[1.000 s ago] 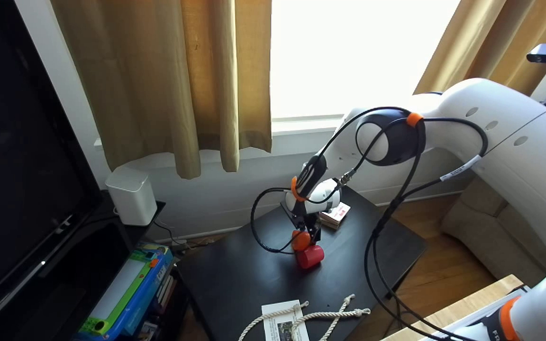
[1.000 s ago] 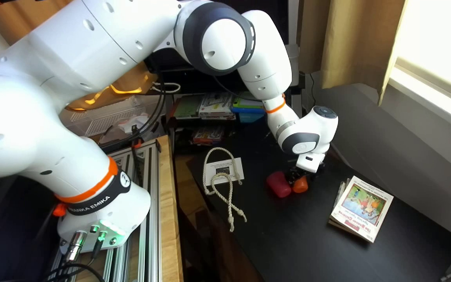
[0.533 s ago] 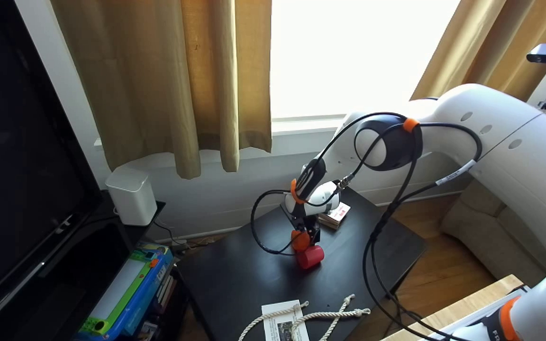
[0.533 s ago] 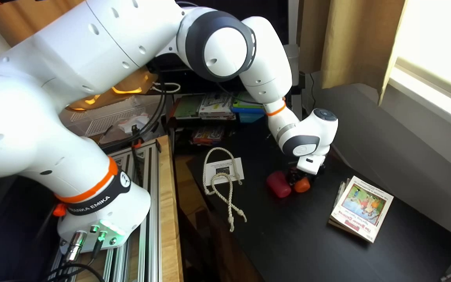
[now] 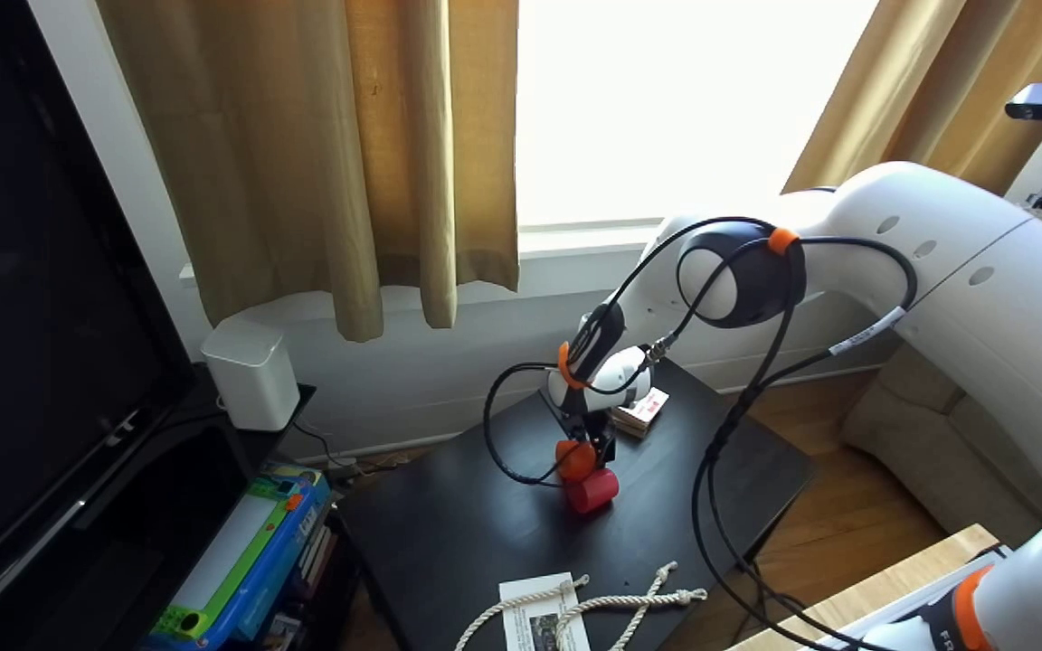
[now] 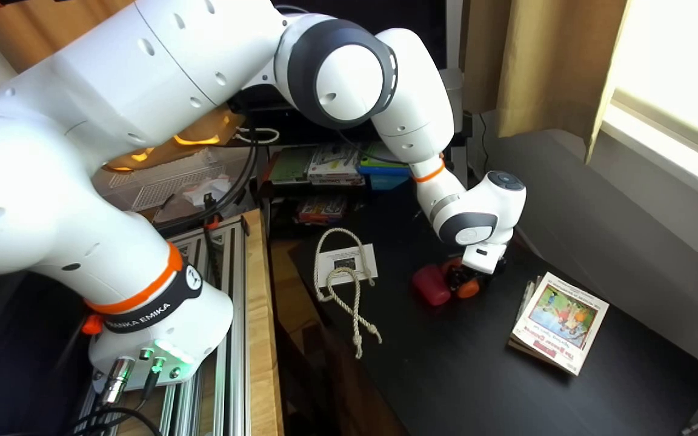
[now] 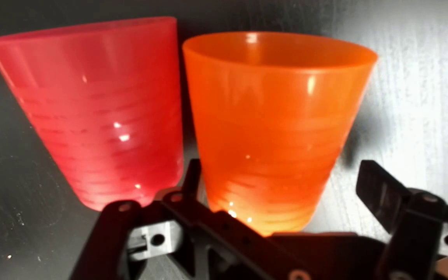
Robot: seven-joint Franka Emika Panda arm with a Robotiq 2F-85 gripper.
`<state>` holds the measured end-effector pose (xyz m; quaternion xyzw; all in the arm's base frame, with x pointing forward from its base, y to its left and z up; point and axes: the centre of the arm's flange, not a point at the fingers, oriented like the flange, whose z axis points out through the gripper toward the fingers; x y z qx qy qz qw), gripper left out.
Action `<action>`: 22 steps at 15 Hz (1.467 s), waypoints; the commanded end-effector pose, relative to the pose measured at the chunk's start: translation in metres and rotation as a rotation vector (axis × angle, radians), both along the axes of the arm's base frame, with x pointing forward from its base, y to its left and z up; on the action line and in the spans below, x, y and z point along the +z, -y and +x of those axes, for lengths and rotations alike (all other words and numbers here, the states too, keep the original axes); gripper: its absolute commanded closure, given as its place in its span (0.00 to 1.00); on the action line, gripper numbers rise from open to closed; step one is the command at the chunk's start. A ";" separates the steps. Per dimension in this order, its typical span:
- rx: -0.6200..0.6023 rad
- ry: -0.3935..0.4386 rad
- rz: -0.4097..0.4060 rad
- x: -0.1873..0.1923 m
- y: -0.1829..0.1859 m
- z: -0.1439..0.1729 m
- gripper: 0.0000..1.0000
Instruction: Lay the pink cup on its side, then lay the orange cup on its side and turn the orange cup upside down then the pink cup
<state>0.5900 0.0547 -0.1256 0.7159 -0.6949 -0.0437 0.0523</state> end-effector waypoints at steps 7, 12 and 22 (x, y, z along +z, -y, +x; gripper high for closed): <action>0.008 0.017 -0.003 0.003 0.006 0.001 0.57; 0.008 0.024 -0.129 0.026 -0.001 0.009 0.57; 0.031 0.078 -0.454 0.027 -0.028 0.031 0.57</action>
